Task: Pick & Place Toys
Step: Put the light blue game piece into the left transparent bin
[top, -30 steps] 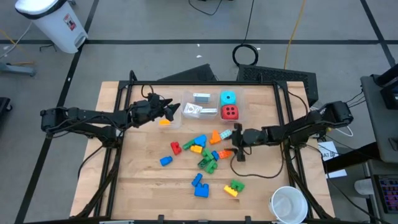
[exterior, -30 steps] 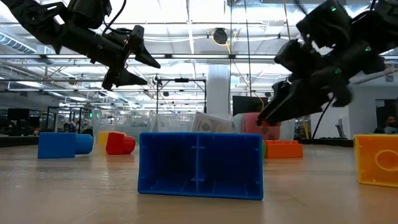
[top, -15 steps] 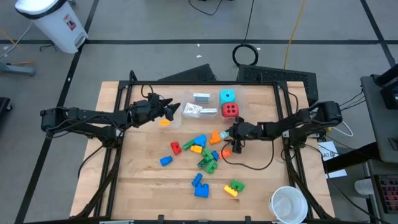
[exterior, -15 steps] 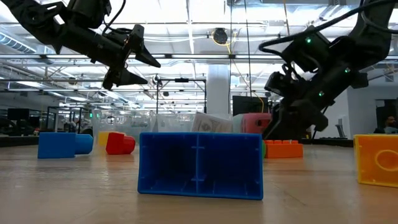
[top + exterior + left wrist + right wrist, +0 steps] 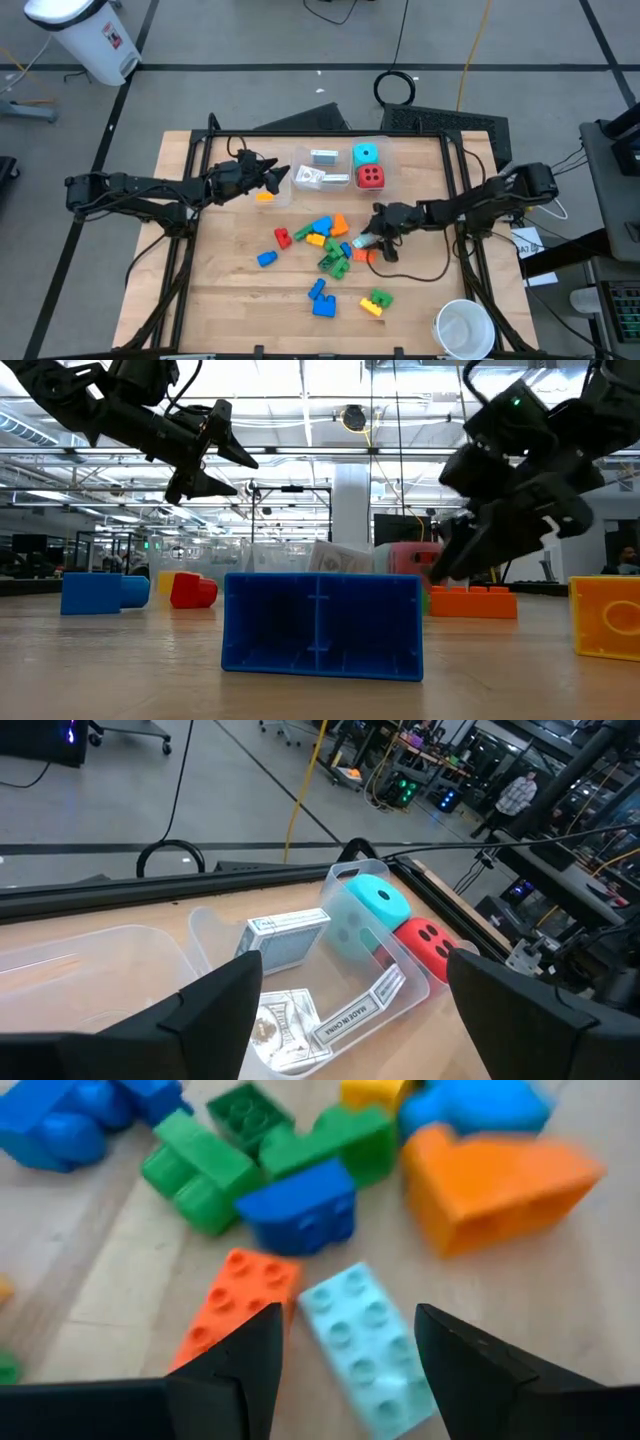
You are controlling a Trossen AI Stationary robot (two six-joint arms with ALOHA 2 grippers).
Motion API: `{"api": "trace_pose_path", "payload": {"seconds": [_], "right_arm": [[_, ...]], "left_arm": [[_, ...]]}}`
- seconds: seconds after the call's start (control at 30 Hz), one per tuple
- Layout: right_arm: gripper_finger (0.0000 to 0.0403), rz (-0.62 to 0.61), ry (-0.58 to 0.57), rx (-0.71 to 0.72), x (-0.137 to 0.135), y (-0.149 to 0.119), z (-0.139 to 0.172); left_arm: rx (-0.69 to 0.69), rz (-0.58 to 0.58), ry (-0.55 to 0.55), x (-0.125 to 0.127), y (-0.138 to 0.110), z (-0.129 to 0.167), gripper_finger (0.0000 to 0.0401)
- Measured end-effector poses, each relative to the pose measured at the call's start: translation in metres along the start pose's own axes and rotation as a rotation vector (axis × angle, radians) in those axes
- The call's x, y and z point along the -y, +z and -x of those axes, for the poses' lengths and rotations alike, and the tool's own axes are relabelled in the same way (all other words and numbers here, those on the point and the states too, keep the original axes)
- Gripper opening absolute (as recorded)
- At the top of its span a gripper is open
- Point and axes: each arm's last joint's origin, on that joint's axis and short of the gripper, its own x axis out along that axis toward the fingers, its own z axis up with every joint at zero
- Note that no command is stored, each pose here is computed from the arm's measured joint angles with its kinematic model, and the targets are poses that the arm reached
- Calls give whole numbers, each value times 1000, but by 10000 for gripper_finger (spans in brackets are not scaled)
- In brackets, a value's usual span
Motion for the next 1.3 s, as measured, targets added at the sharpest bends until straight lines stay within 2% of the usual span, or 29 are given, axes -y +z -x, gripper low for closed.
{"api": "trace_pose_path", "payload": {"seconds": [0.13, 0.27, 0.43, 0.63, 0.73, 0.97, 1.1, 1.3], "right_arm": [[196, 116, -103, 3, -1, 2, 1], [196, 216, -108, -62, 0, -4, 1], [196, 207, 1, -98, 4, -12, -5], [193, 208, 0, -126, 5, -17, -10], [170, 204, 0, -133, 5, -18, -10], [80, 207, -14, -139, 6, -18, -10], [80, 215, -85, -141, 7, -17, -10], [61, 282, -197, -97, -2, 1, 4]], "left_arm": [[1, 0, 0, 0, 0, 0, 324], [2, 1, -1, 0, 0, 0, 324], [3, 2, -2, 0, 0, 0, 324], [4, 2, -3, 0, 0, 0, 324], [5, 2, -3, 0, 1, 0, 324], [5, 2, -3, 0, 1, 0, 324], [5, 16, -3, 0, 1, 0, 324], [-32, 51, -55, 2, -1, 0, 324]]}}
